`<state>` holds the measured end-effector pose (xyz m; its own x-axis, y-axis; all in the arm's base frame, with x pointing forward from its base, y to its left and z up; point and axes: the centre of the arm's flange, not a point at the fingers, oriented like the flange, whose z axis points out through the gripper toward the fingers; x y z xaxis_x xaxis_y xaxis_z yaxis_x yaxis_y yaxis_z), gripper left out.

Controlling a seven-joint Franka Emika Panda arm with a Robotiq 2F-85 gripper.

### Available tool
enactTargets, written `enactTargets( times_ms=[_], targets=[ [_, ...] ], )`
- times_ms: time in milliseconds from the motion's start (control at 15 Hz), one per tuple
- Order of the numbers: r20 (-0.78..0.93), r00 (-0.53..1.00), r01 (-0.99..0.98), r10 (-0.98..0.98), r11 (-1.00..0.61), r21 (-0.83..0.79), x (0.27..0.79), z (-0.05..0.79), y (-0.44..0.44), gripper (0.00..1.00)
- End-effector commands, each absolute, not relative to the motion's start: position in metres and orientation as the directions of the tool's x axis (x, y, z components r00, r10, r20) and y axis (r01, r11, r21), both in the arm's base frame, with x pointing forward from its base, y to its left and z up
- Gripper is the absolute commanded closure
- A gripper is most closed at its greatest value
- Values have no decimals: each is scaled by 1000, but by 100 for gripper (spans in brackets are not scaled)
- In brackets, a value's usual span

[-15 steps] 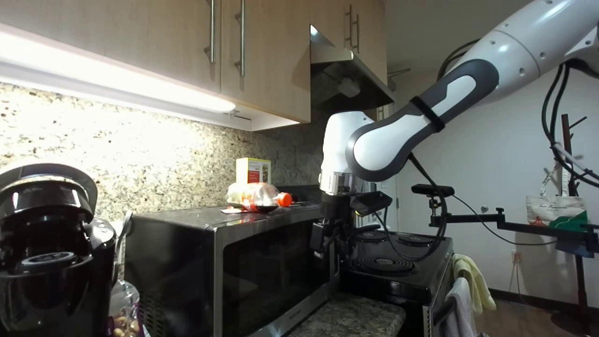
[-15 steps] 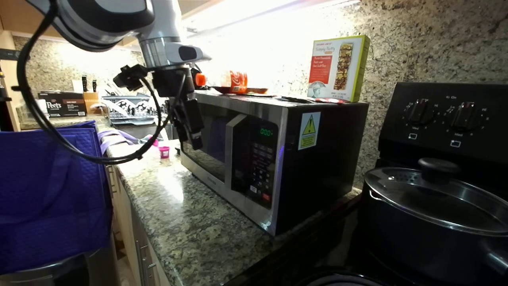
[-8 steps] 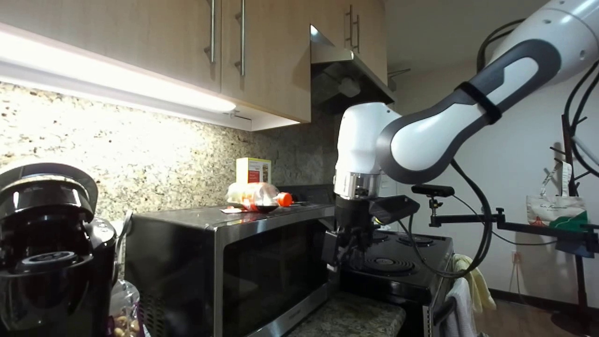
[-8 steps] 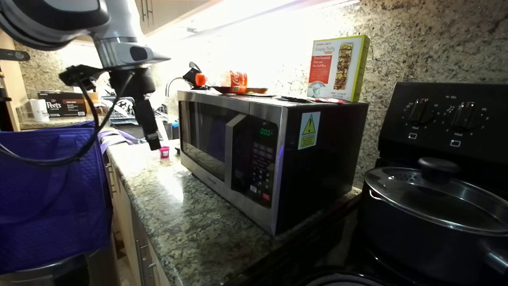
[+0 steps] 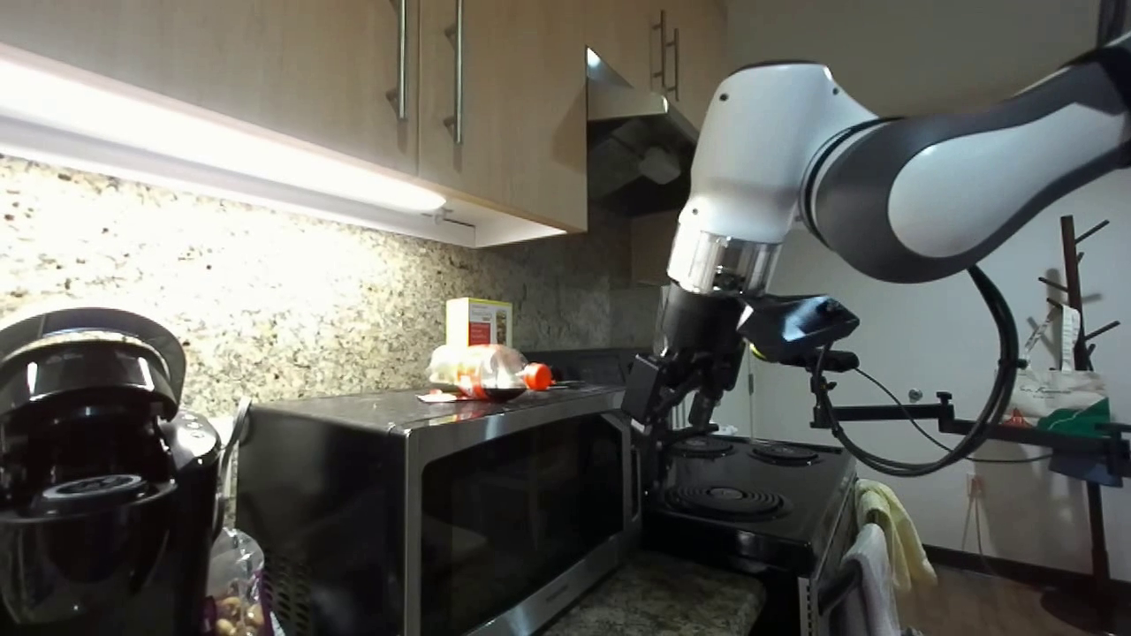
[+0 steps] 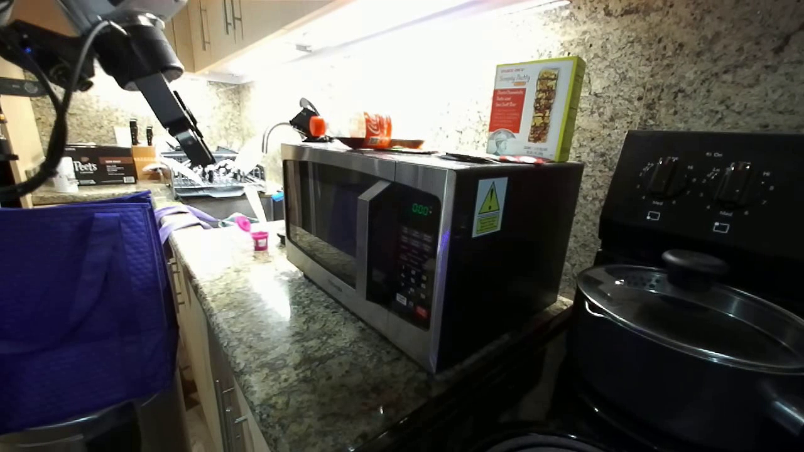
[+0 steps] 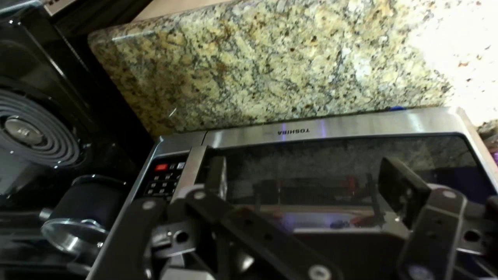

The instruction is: Close the microwave door then take the bottle from the top of the microwave and place it on the counter top then close the top of the coffee maker

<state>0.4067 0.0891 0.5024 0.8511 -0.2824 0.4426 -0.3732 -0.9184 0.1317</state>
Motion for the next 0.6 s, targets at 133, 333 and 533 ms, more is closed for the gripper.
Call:
enactTargets(
  times_ms=[133,333,533],
  targets=[
    [485,833,-379,-267,-913,149,400,515,92,0],
    [484,832,-385,-272,-911,150,401,515,89,0],
    [518,826,-350,-223,-923,161,417,536,86,0]
  ],
)
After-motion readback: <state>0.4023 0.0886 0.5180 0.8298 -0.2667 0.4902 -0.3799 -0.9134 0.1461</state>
